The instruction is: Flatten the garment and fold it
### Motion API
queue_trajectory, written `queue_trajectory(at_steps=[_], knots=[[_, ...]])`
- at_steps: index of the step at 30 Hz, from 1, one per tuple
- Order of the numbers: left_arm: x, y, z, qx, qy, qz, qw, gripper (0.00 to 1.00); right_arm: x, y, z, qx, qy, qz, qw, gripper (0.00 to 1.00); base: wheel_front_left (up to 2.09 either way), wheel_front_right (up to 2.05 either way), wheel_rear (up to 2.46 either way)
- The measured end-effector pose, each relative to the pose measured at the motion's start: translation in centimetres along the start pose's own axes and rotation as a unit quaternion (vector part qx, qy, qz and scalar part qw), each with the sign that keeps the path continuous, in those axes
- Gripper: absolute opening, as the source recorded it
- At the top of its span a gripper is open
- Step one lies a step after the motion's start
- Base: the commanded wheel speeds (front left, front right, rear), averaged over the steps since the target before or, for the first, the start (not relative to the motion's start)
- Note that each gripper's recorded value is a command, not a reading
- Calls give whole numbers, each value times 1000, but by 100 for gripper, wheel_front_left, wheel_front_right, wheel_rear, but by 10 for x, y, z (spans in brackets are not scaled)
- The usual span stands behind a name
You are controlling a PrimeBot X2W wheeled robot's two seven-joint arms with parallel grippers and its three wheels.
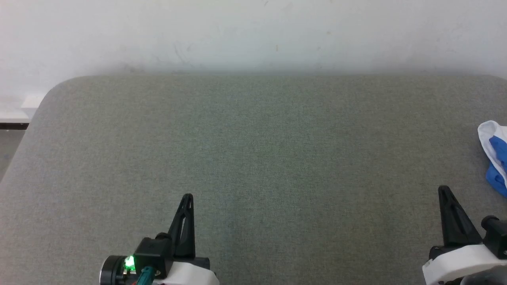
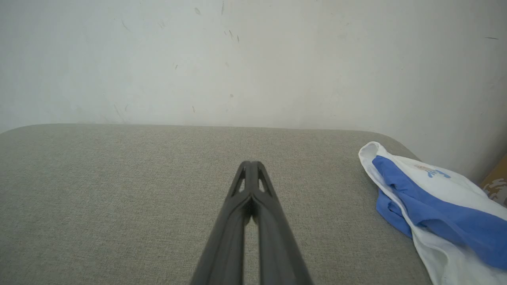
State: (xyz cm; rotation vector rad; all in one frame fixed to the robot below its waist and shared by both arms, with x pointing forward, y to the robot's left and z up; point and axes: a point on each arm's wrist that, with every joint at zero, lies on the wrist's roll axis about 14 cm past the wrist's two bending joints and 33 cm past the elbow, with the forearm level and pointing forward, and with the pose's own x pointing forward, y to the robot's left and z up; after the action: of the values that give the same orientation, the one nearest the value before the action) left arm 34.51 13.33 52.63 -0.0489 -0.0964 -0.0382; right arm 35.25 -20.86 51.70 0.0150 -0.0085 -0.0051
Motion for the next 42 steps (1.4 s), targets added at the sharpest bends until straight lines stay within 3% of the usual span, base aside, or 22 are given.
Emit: queue_trajectory(at_steps=[42], knots=[[11,19,1,23,15,5,1000,0,7,20,1,-11,6,28,1000,0,0,0,0]])
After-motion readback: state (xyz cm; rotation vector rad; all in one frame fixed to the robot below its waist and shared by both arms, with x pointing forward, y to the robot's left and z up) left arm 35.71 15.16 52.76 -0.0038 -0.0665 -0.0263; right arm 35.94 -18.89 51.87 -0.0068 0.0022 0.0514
